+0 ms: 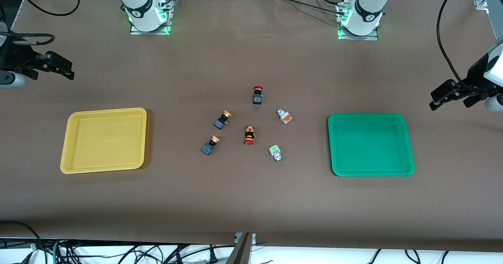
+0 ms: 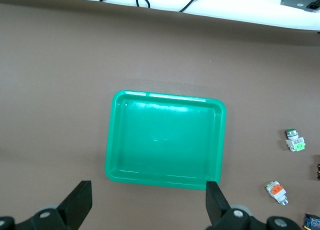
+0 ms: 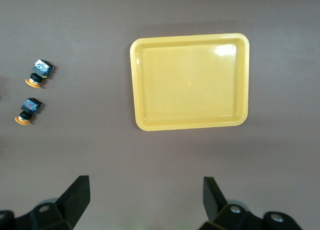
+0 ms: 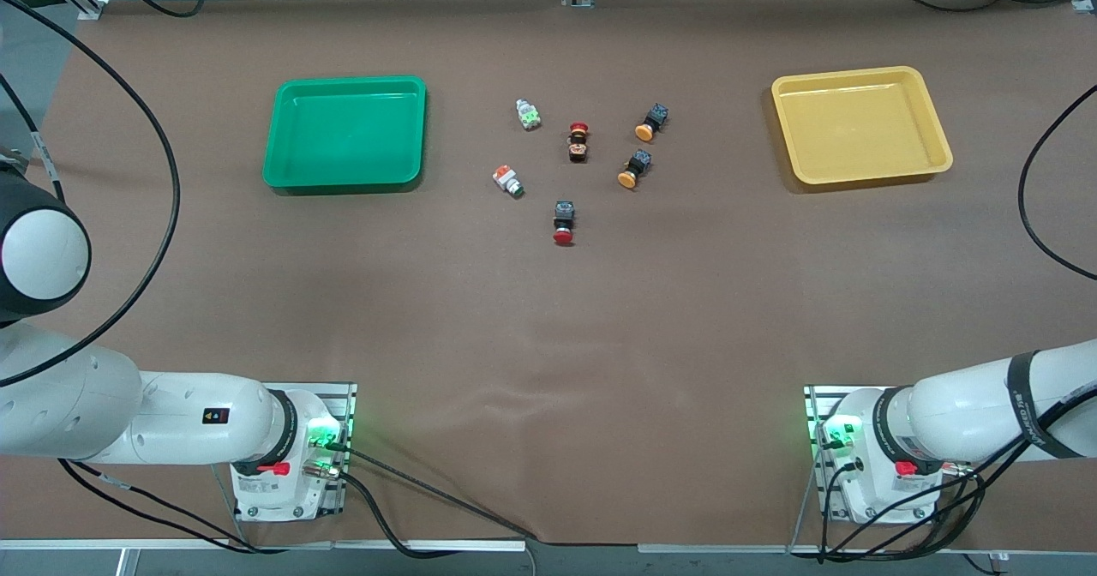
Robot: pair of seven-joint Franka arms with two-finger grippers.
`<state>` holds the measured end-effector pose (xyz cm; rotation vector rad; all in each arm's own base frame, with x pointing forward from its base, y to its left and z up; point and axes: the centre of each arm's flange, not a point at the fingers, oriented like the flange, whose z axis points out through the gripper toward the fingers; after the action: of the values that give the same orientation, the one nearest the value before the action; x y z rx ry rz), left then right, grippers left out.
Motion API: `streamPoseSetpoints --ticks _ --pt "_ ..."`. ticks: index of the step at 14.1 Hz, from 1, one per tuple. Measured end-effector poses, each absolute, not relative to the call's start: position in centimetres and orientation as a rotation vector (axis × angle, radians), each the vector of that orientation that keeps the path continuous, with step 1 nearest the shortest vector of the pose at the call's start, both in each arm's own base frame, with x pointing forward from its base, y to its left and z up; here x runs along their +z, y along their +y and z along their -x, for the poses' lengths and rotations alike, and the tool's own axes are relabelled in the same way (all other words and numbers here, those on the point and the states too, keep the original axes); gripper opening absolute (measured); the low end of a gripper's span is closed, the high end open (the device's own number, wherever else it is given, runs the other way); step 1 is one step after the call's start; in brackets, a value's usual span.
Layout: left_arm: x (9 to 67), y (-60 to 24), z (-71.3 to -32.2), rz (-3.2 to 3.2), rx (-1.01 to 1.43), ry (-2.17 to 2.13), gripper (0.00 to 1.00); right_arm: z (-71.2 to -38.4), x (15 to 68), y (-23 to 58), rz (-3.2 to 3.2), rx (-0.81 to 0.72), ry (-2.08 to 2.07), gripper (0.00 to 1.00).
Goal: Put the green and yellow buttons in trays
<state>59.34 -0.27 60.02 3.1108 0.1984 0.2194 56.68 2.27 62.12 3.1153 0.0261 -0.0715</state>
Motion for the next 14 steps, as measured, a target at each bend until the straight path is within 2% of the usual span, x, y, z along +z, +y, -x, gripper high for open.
streamPoseSetpoints --ticks 14 --pt "60.02 -0.27 -59.34 -3.111 0.219 0.198 1.0 -57.06 61.48 2.0 -3.114 -0.085 0.017 1.0"
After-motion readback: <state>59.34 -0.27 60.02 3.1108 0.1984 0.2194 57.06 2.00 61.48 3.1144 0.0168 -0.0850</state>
